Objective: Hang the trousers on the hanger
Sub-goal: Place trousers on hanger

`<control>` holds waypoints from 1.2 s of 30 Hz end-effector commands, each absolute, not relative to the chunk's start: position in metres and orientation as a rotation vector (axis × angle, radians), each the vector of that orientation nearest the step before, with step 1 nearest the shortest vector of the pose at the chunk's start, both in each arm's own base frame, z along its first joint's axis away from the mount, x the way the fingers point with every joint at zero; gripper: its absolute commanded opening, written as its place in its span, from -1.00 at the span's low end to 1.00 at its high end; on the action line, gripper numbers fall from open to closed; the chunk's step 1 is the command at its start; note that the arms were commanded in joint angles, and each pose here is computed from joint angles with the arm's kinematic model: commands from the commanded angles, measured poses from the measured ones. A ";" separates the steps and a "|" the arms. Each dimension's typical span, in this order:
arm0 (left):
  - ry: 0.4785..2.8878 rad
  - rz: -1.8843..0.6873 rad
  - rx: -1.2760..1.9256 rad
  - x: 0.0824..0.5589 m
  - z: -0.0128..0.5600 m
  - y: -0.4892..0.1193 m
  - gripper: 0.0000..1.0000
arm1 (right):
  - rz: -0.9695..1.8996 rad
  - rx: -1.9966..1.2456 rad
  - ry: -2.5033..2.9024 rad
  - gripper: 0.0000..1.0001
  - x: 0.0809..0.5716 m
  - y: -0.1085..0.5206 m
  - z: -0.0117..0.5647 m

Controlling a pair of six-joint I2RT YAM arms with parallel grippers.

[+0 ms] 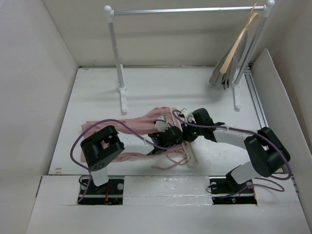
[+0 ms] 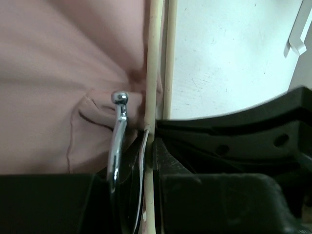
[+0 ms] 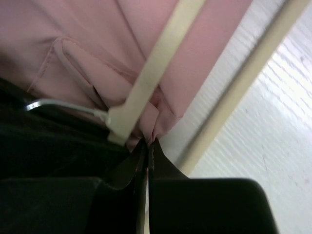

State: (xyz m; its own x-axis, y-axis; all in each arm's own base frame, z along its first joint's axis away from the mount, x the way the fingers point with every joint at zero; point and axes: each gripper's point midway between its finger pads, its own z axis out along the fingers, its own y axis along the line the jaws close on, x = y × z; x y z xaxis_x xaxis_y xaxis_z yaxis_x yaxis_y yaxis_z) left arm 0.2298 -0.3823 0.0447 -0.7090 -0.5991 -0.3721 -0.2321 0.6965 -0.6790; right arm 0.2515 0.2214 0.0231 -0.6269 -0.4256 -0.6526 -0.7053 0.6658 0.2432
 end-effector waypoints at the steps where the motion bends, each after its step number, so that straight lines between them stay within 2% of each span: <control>1: 2.424 -0.580 -0.565 0.215 0.003 -0.349 -1.00 | 0.694 -0.855 2.342 -1.00 0.237 0.208 0.031; 7: 2.420 -0.564 -0.576 0.216 0.004 -0.339 -1.00 | 0.622 -0.747 2.269 -1.00 0.259 0.163 0.079; 15: 2.418 -0.507 -0.555 0.219 0.006 -0.329 -1.00 | 0.581 -0.596 2.319 -1.00 0.265 0.100 0.072; 20: 2.418 -0.432 -0.593 0.222 0.002 -0.304 -1.00 | 0.501 -0.463 2.383 -1.00 0.248 0.067 0.062; 24: 2.408 -0.410 -0.574 0.224 0.005 -0.287 -1.00 | 0.497 -0.420 2.367 -1.00 0.241 0.062 0.073; 25: 2.400 -0.419 -0.559 0.227 0.010 -0.290 -1.00 | 0.502 -0.426 2.325 -0.69 0.246 0.065 0.081; 26: 2.398 -0.431 -0.532 0.226 0.014 -0.295 -1.00 | 0.517 -0.451 2.289 0.01 0.253 0.070 0.093; 27: 2.395 -0.439 -0.492 0.226 0.019 -0.301 -1.00 | 0.528 -0.476 2.275 0.21 0.256 0.073 0.098; 29: 2.393 -0.470 -0.438 0.226 0.027 -0.320 -1.00 | 0.610 -0.492 2.267 0.49 0.265 0.087 0.103; 34: 2.428 -0.485 -0.350 0.222 0.029 -0.344 -1.00 | 0.638 -0.587 2.126 0.77 0.316 0.130 0.143; 35: 2.422 -0.491 -0.338 0.223 0.029 -0.345 -1.00 | 0.655 -0.622 2.076 0.88 0.340 0.151 0.147; 36: 2.423 -0.489 -0.330 0.223 0.029 -0.345 -1.00 | 0.655 -0.622 2.076 0.88 0.340 0.152 0.147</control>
State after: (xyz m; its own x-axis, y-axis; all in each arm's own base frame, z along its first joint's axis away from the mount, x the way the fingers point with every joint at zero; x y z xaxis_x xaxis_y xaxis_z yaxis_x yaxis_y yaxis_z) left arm 0.2294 -0.3690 0.0550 -0.7439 -0.4574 -0.4873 -0.1290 0.8137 -0.5668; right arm 0.2911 0.1234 0.1064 -0.6631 -0.2085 -0.7189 -0.5650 0.7694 0.2980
